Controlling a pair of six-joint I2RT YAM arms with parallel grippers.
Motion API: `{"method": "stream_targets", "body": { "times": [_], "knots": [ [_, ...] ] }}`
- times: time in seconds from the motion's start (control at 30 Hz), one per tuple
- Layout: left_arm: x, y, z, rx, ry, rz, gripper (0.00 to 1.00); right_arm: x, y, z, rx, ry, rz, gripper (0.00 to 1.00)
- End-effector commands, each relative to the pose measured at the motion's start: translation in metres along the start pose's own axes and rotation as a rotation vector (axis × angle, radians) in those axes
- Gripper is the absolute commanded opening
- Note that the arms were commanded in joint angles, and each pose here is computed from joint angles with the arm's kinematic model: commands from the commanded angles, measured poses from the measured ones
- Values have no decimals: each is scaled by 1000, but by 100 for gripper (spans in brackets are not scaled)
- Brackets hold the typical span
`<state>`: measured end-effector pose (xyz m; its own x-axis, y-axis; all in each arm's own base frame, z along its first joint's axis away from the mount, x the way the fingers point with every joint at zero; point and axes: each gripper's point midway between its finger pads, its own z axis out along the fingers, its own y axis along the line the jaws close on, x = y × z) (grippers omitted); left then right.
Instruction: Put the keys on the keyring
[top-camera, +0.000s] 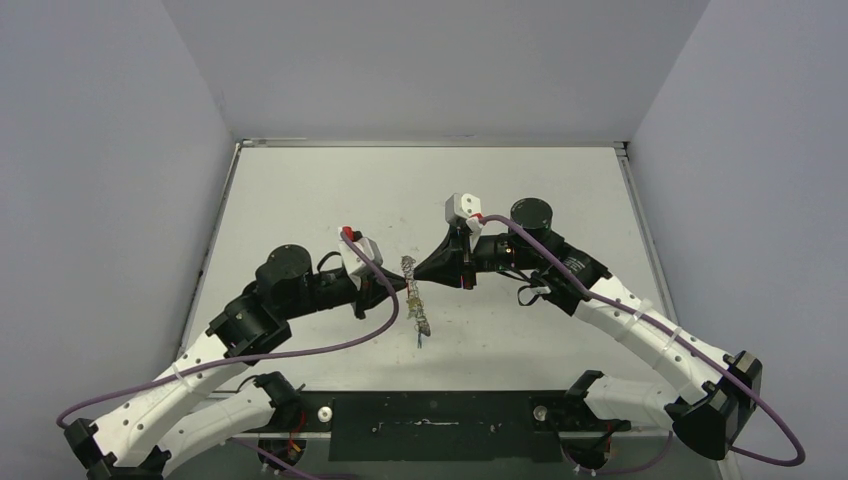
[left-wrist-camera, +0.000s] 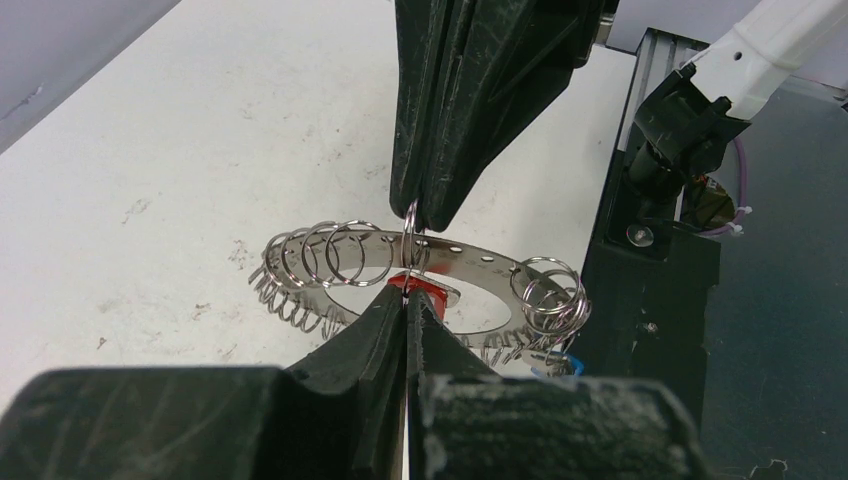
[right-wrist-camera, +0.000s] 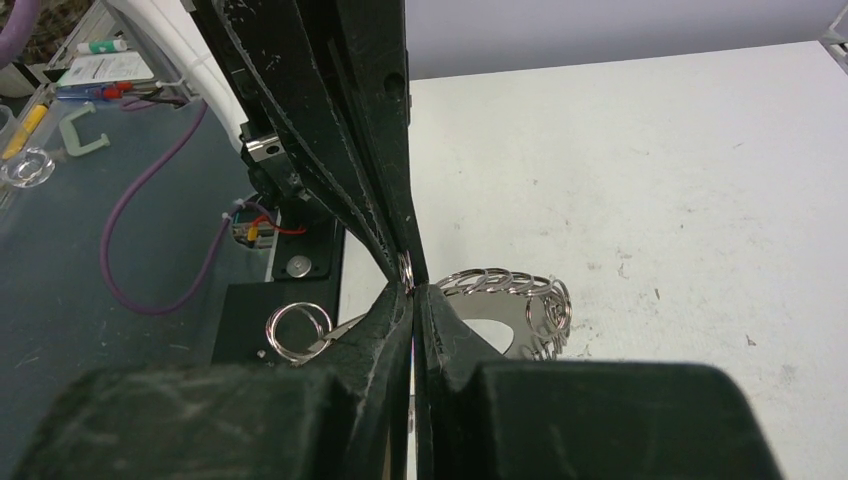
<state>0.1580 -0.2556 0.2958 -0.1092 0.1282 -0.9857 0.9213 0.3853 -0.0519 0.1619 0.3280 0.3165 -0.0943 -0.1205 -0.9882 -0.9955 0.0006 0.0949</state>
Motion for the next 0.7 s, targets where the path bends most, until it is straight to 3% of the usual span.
{"method": "stream_targets", "body": {
  "times": [0.0,0.33,0.47,0.67],
  "knots": [
    [-14,-5,8,44,-59,20,0,-37,4,-6,2,-117,-93,0],
    [-24,-3,1,14,-100,11,0,-36,3,-6,8,-117,-94,0],
    [-30,2,-13,-48,-133,23,16,-35,3,-5,6,-116,-92,0],
    [-44,-1,-12,-29,-179,21,19,-38,4,-6,5,-122,-97,0]
  ]
}}
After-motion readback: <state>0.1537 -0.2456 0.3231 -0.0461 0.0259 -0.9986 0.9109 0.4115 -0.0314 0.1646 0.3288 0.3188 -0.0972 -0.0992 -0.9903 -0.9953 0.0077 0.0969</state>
